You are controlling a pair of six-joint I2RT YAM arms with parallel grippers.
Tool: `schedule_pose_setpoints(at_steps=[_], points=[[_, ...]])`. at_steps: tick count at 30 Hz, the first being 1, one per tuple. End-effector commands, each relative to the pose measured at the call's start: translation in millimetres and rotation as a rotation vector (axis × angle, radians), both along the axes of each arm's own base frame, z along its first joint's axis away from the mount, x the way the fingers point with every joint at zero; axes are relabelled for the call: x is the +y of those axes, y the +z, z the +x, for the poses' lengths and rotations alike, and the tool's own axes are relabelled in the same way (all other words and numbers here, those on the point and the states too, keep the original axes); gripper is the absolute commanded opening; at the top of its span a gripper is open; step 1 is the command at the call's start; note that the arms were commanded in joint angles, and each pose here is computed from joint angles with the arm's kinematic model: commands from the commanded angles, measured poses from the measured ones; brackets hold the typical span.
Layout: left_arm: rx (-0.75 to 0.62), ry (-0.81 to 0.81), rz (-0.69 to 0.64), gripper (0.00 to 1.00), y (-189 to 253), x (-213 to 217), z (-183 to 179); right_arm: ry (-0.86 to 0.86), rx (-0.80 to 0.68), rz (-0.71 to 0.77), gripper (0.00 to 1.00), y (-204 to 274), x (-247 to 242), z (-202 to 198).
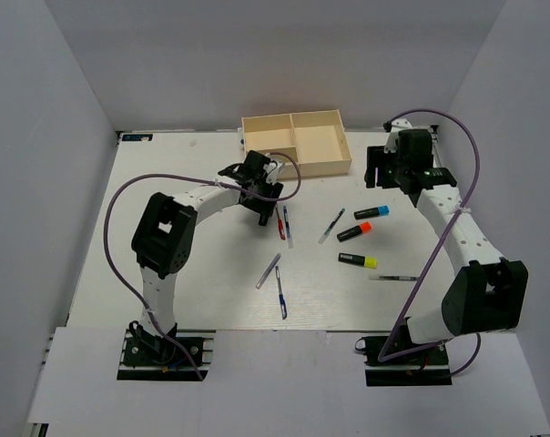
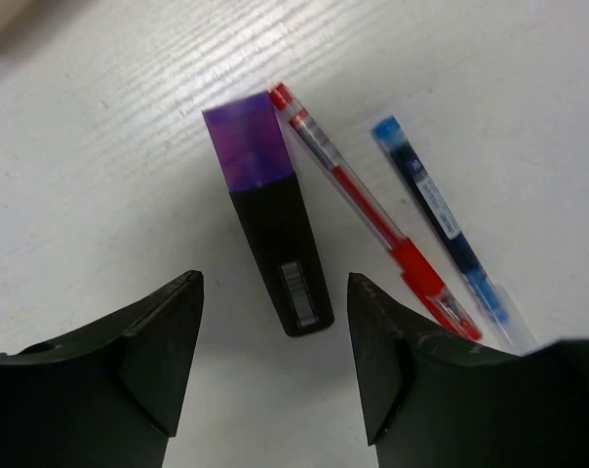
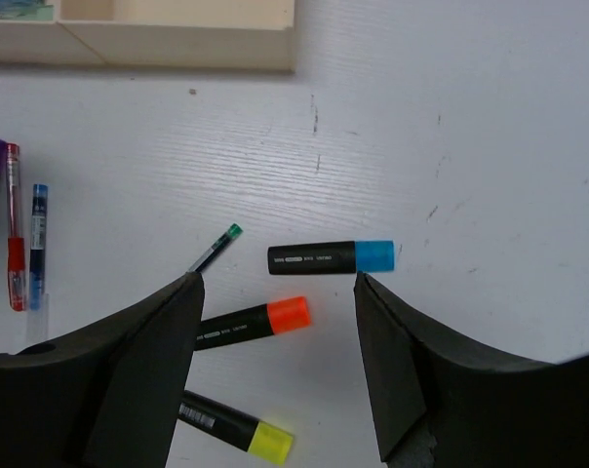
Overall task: Sort the stationery into containers
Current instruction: Pick up the pen from the center of the board.
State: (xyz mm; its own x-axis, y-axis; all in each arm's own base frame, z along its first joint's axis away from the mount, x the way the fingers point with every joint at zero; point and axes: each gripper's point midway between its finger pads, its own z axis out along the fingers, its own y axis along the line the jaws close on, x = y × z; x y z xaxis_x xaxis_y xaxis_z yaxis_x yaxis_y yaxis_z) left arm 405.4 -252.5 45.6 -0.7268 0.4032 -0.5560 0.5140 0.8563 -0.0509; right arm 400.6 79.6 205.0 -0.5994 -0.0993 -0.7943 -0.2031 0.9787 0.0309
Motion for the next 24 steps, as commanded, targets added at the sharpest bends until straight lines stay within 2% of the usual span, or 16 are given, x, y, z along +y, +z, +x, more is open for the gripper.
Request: schedule_pose_setpoints(at_steps=[1, 5, 13, 19, 21, 24], points=[[-0.044, 0.044, 0.054, 0.69, 9.1, 4.2, 15.2, -0.008, -0.064, 0.079, 0.69, 29.6, -3.8, -2.6], [-0.030, 0.025, 0.077, 0.66, 0.7, -3.9, 14.8, -0.004, -0.047, 0.101, 0.68, 30.0, -6.4, 2.2], [-0.018, 0.041, 0.135, 0.61, -16.7, 6.1, 14.5, 0.006, -0.021, 0.131, 0.68, 25.1, -9.0, 5.5], [-0.029, 0.041, 0.179, 0.61, -19.8, 6.6, 18.5, 0.025, -0.010, 0.134, 0.68, 19.7, -8.5, 4.6], [-0.023, 0.037, 0.163, 0.61, -21.8, 2.2, 19.4, 0.022, -0.011, 0.132, 0.68, 18.8, -9.9, 7.0], [-0.051, -0.051, 0.064, 0.62, -18.4, -15.1, 14.8, 0.024, -0.013, 0.127, 0.68, 17.3, -11.1, 7.8]])
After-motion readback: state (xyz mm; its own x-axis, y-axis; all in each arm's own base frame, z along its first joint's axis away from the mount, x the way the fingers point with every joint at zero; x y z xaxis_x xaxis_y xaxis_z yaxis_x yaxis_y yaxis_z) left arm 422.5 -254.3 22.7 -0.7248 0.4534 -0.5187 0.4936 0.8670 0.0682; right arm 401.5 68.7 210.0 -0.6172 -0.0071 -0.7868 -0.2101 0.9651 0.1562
